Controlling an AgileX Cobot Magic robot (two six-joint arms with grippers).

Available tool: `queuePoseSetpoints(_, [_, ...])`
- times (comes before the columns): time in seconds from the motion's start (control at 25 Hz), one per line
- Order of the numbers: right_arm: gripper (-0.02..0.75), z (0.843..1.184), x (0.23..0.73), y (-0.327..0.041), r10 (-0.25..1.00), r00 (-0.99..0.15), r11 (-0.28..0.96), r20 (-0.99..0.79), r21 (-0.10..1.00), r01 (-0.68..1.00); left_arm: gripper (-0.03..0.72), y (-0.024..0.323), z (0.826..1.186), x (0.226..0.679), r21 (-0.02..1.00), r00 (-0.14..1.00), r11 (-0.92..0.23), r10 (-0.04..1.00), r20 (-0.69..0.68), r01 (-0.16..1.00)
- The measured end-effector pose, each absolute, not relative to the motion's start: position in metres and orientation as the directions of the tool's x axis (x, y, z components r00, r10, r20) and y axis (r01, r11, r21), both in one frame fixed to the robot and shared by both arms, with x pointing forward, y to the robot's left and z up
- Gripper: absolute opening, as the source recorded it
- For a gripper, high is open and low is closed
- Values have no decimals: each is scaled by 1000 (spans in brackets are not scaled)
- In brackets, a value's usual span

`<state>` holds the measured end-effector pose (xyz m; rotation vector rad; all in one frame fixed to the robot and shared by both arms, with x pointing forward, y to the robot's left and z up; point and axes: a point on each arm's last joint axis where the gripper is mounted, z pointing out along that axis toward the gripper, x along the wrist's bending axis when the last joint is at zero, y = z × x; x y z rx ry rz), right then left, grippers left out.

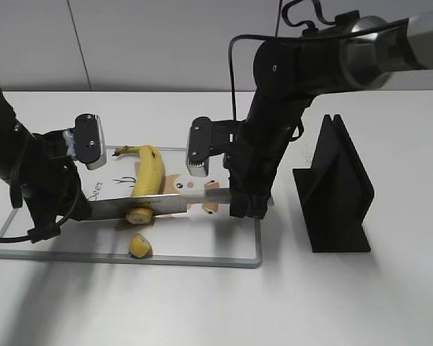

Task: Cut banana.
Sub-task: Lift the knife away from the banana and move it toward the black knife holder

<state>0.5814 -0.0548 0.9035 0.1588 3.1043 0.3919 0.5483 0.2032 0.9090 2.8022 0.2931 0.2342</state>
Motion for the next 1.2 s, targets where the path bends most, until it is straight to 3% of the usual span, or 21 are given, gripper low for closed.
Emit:
queuePoseSetpoints(0.76, [183,954,576,-58,86,-995,954,-54,293,67,-5,205,958,534,371,956,-920,213,201,127])
queuePoseSetpoints(1.2, [183,1015,560,-67,76,-988,936,-132,350,26,-5,208,1014,514,420,923,-906,201,328,48])
